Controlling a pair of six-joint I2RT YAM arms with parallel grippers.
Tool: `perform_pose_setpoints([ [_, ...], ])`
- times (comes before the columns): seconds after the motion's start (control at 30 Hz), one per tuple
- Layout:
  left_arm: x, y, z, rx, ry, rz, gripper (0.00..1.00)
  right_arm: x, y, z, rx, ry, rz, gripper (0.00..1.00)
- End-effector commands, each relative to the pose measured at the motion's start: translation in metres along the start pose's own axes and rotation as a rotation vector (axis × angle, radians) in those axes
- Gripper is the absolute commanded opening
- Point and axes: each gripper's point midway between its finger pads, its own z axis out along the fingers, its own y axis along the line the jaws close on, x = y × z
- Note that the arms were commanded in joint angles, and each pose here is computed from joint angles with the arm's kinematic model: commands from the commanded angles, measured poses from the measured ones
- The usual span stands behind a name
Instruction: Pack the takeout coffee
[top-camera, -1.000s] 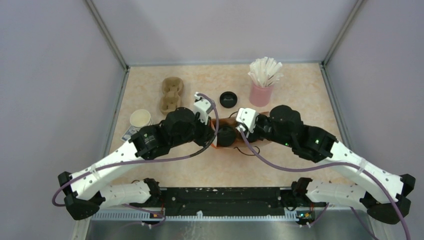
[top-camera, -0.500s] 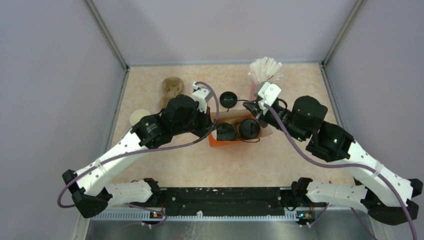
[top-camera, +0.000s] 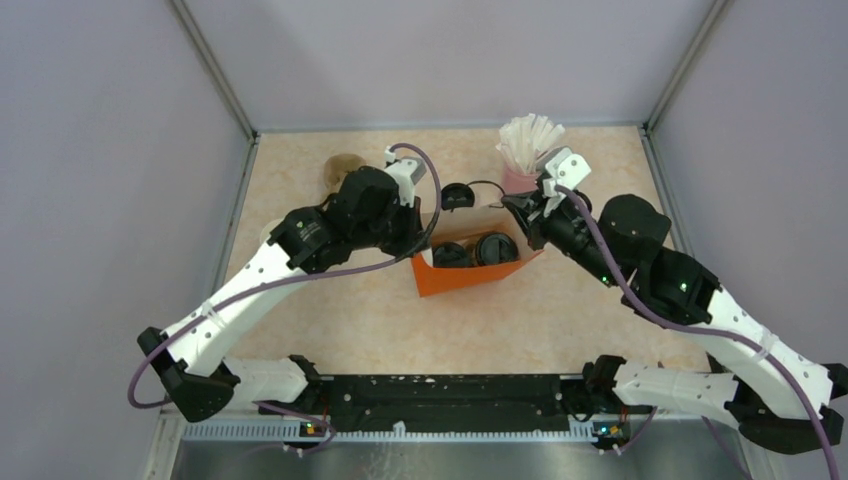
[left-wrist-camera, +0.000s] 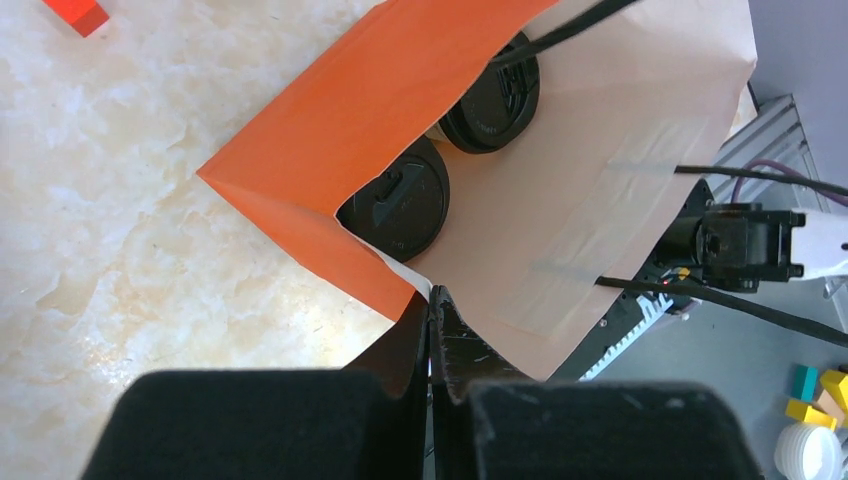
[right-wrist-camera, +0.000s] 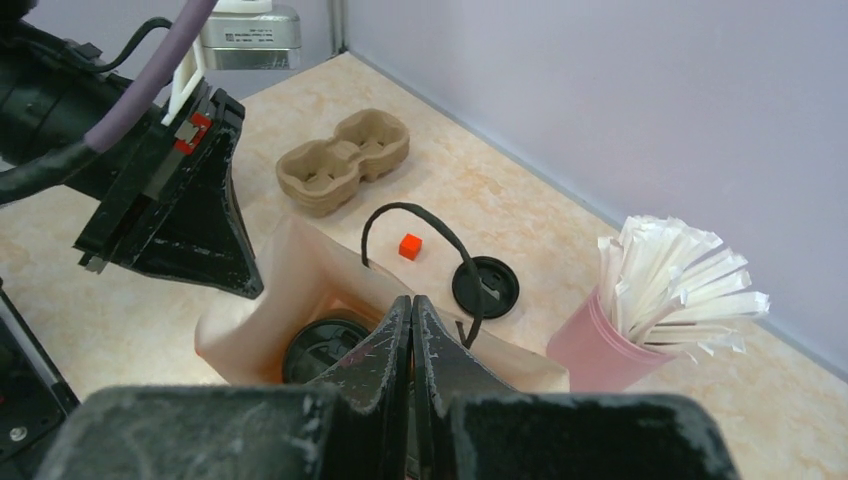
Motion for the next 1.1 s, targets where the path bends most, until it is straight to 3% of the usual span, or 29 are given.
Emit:
perform_pose_setpoints([
  [0.0,-0.022,-0.002,-0.007,0.001,-0.028,-0.034,0.00,-0.009,-0.011,-0.009,0.049,-0.032,0.064,0.00],
  [0.77,-0.017,0.020,0.007,-0.088,0.010,-0.182,0.04,0.010,-0.019,-0.021,0.089,0.039,0.047,0.00],
  [0.93,-0.015,0.024,0.009,-0.104,0.017,-0.186,0.13,0.021,-0.039,-0.027,0.213,0.091,0.063,0.00],
  [1.07,-0.024,0.021,0.007,-0.094,-0.004,-0.173,0.39,0.016,-0.046,-0.030,0.255,0.076,0.091,0.04],
])
